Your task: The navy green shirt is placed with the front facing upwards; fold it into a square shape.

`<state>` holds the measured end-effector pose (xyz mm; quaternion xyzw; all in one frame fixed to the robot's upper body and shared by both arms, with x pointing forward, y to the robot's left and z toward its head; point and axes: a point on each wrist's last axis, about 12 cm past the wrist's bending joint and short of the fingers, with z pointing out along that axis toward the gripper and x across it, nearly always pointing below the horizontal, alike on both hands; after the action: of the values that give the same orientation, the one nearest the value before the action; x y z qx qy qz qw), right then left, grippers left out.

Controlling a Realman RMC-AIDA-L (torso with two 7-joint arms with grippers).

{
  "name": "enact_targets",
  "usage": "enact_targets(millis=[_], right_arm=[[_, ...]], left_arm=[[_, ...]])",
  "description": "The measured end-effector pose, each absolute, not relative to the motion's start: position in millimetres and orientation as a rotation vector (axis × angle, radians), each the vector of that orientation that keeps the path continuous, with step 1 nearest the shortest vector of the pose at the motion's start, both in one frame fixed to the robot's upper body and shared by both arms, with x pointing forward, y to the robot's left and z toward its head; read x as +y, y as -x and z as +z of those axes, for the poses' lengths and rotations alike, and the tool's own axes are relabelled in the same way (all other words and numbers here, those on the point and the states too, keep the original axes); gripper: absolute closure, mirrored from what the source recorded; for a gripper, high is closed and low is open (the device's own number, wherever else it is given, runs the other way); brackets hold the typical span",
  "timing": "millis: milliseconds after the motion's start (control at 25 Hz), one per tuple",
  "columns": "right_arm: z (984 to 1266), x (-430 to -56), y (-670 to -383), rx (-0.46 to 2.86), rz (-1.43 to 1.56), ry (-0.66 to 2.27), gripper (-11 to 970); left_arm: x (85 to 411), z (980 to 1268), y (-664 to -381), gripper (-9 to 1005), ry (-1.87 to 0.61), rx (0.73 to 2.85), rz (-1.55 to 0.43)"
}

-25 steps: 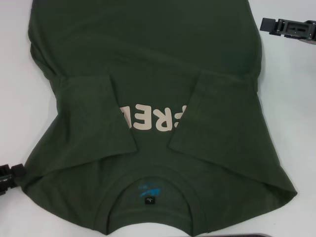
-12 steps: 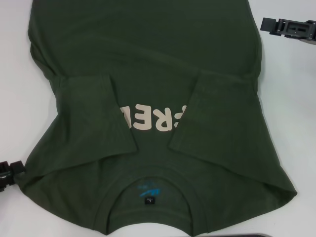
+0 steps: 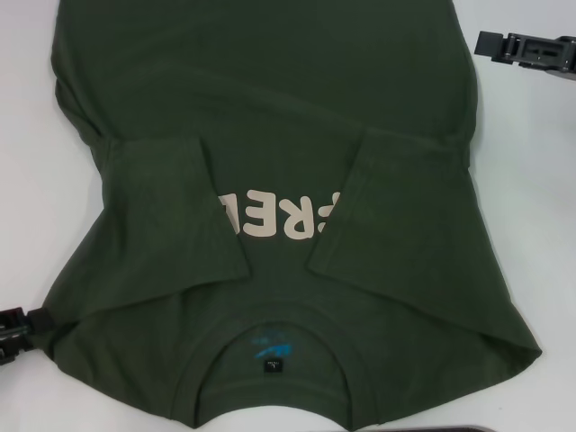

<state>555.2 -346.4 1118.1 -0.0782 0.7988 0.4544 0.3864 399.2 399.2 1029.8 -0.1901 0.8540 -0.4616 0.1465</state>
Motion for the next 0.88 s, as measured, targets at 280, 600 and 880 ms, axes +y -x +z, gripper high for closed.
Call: enact_targets(millis=[280, 600, 880], right_arm=[[1118.8, -346.9, -556.0, 2.031, 1.153, 0.200, 125], [1119.2, -349.0, -555.6, 2.027, 1.149, 0.193, 127], [1119.9, -349.0, -555.8, 2.023, 1.153, 0.190, 126]], left_arm=[[394.9, 1031.9, -407.1, 550, 0.519, 2.454, -1.343], [393.5, 1035.8, -408.1, 552, 0.496, 2.448, -1.369], [386.8, 1041.7, -411.3, 691, 0.409, 2.494, -1.353]])
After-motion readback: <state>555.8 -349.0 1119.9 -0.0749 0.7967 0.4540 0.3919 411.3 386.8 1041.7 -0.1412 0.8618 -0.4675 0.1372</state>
